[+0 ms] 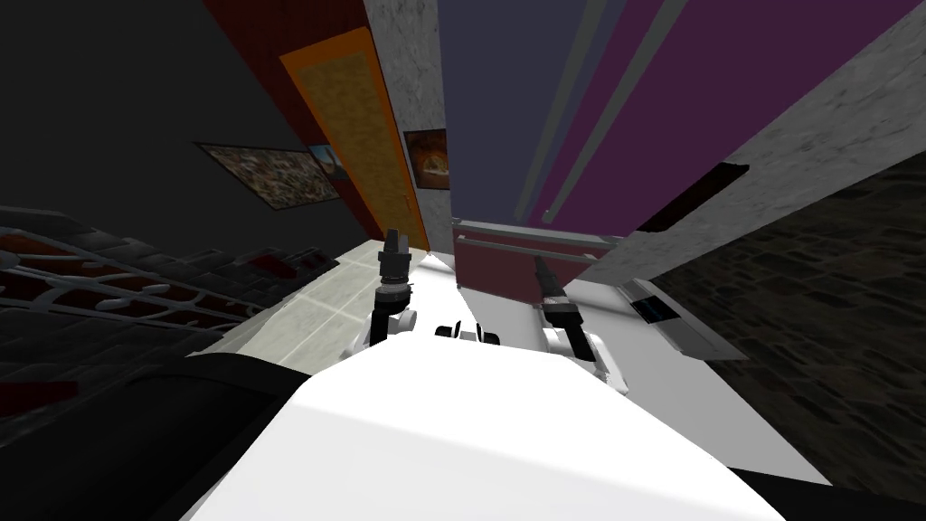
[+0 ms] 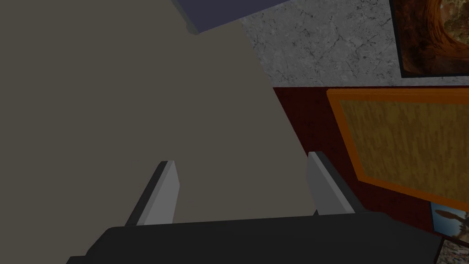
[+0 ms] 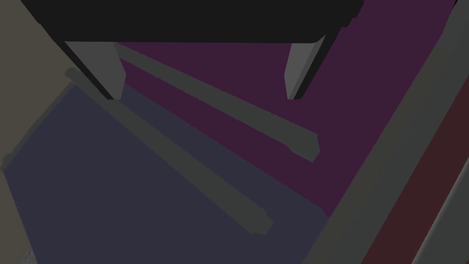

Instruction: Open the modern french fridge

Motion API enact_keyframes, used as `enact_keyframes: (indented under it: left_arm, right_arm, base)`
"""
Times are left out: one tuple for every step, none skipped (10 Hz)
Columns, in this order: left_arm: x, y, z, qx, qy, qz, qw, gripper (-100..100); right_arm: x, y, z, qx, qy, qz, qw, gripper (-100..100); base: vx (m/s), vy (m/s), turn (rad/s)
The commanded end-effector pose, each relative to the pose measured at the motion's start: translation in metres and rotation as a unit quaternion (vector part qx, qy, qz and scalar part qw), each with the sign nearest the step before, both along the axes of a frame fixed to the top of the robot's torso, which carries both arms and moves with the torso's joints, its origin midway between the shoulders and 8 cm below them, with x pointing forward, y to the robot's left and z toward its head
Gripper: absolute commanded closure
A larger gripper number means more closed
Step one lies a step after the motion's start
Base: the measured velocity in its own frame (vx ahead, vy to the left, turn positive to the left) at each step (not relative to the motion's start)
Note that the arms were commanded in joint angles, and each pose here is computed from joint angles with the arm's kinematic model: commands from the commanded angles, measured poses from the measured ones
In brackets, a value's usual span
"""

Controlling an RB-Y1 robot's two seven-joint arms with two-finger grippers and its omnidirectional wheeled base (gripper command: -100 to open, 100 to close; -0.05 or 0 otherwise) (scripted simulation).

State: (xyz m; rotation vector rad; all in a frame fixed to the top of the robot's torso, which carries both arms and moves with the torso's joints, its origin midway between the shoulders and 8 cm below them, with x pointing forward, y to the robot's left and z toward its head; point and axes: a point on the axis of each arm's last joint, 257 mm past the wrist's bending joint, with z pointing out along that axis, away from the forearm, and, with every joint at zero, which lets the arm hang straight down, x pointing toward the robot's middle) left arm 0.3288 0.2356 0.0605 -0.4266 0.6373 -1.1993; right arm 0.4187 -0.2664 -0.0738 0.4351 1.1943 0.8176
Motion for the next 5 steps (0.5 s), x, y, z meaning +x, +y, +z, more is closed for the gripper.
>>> enact_keyframes:
  left_arm:
    - [0.000,0.000,0.000,0.000,0.000,0.000,1.0000,0]
    - [0.000,0.000,0.000,0.000,0.000,0.000,1.0000,0]
    - [0.000,0.000,0.000,0.000,0.000,0.000,1.0000,0]
    - [0.000,0.000,0.000,0.000,0.000,0.000,1.0000,0]
    - [0.000,0.000,0.000,0.000,0.000,0.000,1.0000,0]
  right_arm:
    - [0.015,-0.006,-0.012,-0.069,0.022,-0.017,0.9972,-100]
    - [0.021,-0.010,-0.016,-0.096,0.030,-0.024,0.9946,-100]
    - [0.027,-0.014,-0.020,-0.124,0.038,-0.031,0.9911,-100]
    - [0.033,-0.020,-0.023,-0.153,0.046,-0.039,0.9865,-100]
    - [0.039,-0.026,-0.027,-0.182,0.053,-0.048,0.9807,-100]
  base:
    - [0.029,0.051,0.109]
    - [0.039,0.046,0.092]
    - [0.039,0.047,0.095]
    - [0.038,0.050,0.119]
    - [0.040,0.050,0.102]
